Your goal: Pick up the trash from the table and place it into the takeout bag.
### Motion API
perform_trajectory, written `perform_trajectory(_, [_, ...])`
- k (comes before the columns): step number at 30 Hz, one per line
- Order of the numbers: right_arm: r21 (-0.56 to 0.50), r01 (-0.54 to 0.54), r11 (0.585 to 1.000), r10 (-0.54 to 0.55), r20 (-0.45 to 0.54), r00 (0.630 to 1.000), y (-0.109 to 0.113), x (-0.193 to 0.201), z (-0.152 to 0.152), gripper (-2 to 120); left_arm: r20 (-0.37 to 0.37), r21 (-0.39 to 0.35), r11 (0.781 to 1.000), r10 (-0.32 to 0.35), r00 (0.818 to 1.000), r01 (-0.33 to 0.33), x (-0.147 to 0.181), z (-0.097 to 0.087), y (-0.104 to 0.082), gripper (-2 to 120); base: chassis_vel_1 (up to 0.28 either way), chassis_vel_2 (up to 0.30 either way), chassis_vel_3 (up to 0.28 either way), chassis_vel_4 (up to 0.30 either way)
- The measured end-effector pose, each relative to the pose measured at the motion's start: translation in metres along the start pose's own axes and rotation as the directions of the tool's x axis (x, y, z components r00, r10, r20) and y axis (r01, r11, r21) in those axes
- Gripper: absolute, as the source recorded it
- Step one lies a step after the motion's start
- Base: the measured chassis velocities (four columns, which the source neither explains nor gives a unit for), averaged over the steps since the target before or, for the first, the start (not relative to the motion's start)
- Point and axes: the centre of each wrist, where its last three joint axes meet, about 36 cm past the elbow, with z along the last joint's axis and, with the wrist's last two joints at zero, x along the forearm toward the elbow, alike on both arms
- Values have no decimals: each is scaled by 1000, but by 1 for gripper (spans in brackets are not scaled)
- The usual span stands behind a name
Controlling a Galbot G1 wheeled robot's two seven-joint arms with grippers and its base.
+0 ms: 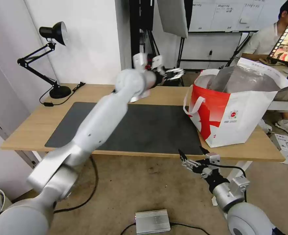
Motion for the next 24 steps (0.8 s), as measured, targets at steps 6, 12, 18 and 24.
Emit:
perform_trajectory(6, [0,0,1000,0,0,1000,0,0,0,100,17,-140,987,-74,997,76,45,7,33,100,0,0,0,0])
perform_trajectory(12, [0,0,1000,0,0,1000,0,0,0,100,34,-340,913,-228,973,226,110,15,62,100,0,0,0,0])
perform_trajectory(18, [0,0,1000,0,0,1000,0,0,0,100,116,-435,831,-330,937,346,156,49,96,100,0,0,0,0])
perform_trajectory(24, [0,0,1000,0,0,1000,0,0,0,100,182,-436,791,-389,903,429,185,87,112,100,0,0,0,0])
